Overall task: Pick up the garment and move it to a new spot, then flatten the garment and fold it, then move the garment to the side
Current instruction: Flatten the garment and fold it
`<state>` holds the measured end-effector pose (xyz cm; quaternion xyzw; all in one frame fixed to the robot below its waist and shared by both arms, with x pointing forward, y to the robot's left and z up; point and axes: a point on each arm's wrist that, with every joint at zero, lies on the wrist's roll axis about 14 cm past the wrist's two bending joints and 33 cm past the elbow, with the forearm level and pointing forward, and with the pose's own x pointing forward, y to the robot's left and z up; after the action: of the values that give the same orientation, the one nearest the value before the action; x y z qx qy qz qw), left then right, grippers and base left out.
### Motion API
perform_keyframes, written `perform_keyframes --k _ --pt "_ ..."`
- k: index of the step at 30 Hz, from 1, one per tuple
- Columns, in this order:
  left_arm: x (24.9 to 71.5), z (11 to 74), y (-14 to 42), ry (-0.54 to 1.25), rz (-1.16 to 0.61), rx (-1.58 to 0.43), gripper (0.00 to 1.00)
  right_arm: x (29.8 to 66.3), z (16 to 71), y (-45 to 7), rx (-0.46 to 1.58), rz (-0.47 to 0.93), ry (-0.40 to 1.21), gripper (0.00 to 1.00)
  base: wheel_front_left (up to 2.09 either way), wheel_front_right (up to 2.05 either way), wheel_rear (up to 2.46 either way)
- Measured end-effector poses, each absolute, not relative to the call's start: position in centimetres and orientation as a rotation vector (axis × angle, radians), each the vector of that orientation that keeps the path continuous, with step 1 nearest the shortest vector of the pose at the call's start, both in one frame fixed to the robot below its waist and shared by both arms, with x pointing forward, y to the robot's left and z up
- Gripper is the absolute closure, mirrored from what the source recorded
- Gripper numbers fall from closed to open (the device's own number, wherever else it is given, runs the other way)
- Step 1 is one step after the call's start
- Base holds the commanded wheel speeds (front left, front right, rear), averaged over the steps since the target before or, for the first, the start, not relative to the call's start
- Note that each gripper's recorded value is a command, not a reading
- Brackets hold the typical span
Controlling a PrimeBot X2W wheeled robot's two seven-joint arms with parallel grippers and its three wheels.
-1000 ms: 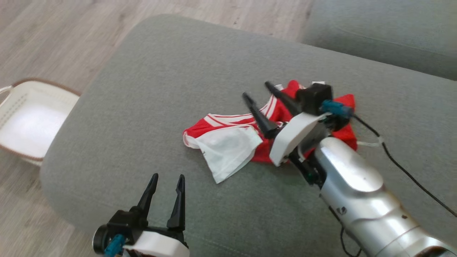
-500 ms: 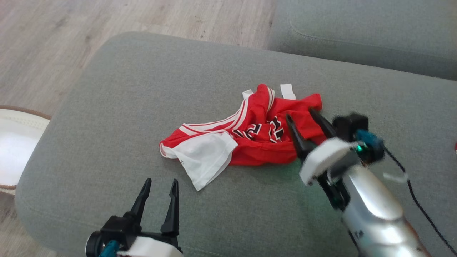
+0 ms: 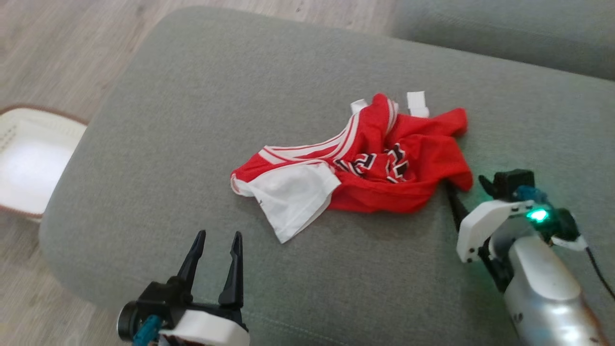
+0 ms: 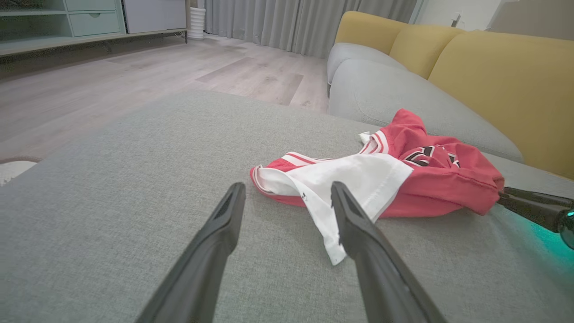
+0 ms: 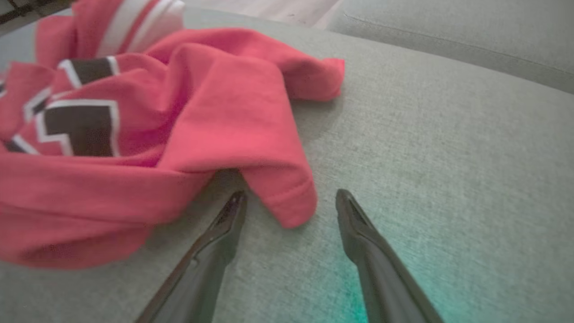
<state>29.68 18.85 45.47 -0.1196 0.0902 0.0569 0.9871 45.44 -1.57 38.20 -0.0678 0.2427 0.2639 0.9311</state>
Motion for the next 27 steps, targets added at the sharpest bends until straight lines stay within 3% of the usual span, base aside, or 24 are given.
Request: perform_keyframes --k 7,8,9,10,11,15,19,27 --pt "29.5 45.1 19.9 0.190 0.164 -0.240 0.00 47.5 37.8 -0.2 -0.171 0.568 0.516 0.00 0.00 0.00 0.00" --pt "29.4 44.9 19.9 0.194 0.163 -0.242 0.00 47.5 37.8 0.1 -0.168 0.574 0.521 0.18 0.00 0.00 0.00" --pt "29.3 44.8 20.0 0.198 0.166 -0.241 0.00 47.5 37.7 0.3 -0.168 0.581 0.524 0.55 0.00 0.00 0.00" --pt "29.2 44.7 20.0 0.199 0.169 -0.241 0.00 47.6 37.8 0.5 -0.175 0.587 0.522 0.71 0.00 0.00 0.00" --pt "29.2 44.7 20.1 0.200 0.171 -0.240 0.00 47.7 38.0 0.5 -0.176 0.587 0.514 1.00 0.00 0.00 0.00" --pt "29.2 44.8 20.1 0.198 0.169 -0.239 0.00 49.9 40.6 0.2 -0.157 0.567 0.418 1.00 0.00 0.00 0.00" --pt "29.3 45.2 19.7 0.179 0.154 -0.241 0.00 53.5 47.5 -0.5 -0.151 0.531 0.209 1.00 0.00 0.00 0.00" --pt "29.4 46.0 19.4 0.145 0.143 -0.251 0.00 55.5 57.2 -2.0 -0.195 0.487 -0.023 1.00 0.00 0.00 0.00"
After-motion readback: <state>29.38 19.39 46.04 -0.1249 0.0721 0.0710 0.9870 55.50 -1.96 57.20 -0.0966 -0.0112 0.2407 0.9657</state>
